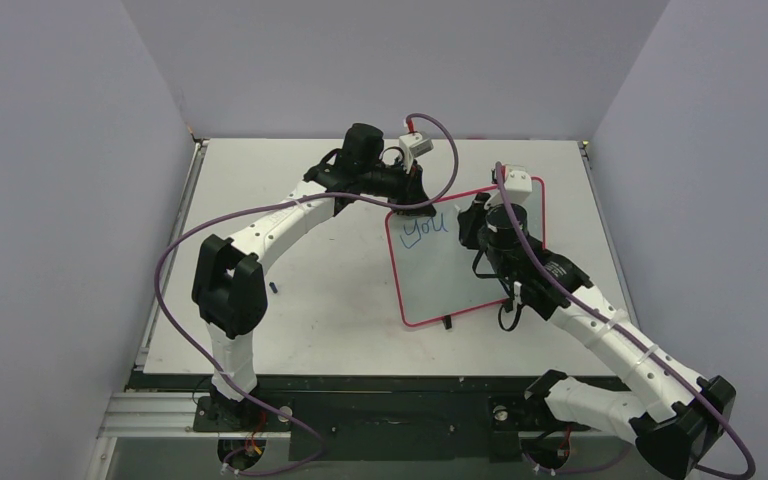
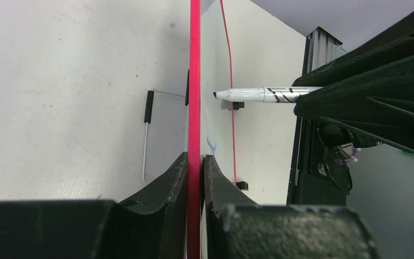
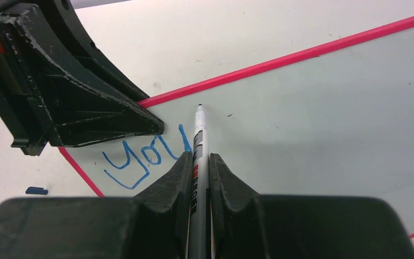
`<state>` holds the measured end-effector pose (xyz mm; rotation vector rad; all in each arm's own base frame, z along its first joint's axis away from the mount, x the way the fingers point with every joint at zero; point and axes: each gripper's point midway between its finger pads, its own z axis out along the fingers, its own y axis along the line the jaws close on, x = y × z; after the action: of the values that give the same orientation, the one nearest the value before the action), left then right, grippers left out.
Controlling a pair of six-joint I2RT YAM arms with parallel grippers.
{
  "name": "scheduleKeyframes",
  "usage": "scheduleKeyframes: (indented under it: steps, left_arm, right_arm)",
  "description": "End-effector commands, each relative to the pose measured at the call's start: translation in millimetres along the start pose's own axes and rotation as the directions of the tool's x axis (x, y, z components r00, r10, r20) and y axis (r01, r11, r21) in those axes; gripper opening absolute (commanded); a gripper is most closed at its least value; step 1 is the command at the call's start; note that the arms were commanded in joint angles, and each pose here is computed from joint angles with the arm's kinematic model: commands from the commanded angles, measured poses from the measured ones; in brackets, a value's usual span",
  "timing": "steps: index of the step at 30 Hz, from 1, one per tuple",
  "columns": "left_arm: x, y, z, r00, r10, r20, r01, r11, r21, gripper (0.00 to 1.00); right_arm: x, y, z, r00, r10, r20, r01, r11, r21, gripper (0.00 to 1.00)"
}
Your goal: Write a sentence on the whiteboard
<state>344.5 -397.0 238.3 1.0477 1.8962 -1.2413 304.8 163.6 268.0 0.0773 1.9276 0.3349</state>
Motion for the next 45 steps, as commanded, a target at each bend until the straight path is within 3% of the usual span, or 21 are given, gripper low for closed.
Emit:
scheduleKeyframes:
  steps: [1,24,34,39,45]
  left_arm:
    - [0,-26,-2,0.998,0.06,-0.026,-0.058,0.997,0.052,0.0]
    - [-1,-27,-3,0.998,0.065,-0.023,-0.063,0.997,0.053,0.0]
    - [-1,-27,-2,0.998,0.064,-0.023,-0.062,0.997,0.055,0.0]
    - [-2,-27,-3,0.998,0.064,-0.022,-0.063,0.997,0.053,0.0]
    - [-3,-28,-3,0.998,0.066,-0.021,-0.065,0.997,0.053,0.0]
  right_arm:
    - [-26,11,5,0.997,0.043,0.071,-0.041,0.999,-0.034,0.0]
    - [17,-7,10,0.999,0.037,-0.023,-0.037,0.999,0.001,0.0]
    - [-8,16,-13,0.997,0.063,0.04,-0.057,0.987,-0.151,0.0]
    - [-19,4,-20,0.994,0.071,0.088,-0.062,0.992,-0.108,0.0]
    - [-7,-18,-11,0.998,0.04,0.057,-0.04,0.999,0.008,0.0]
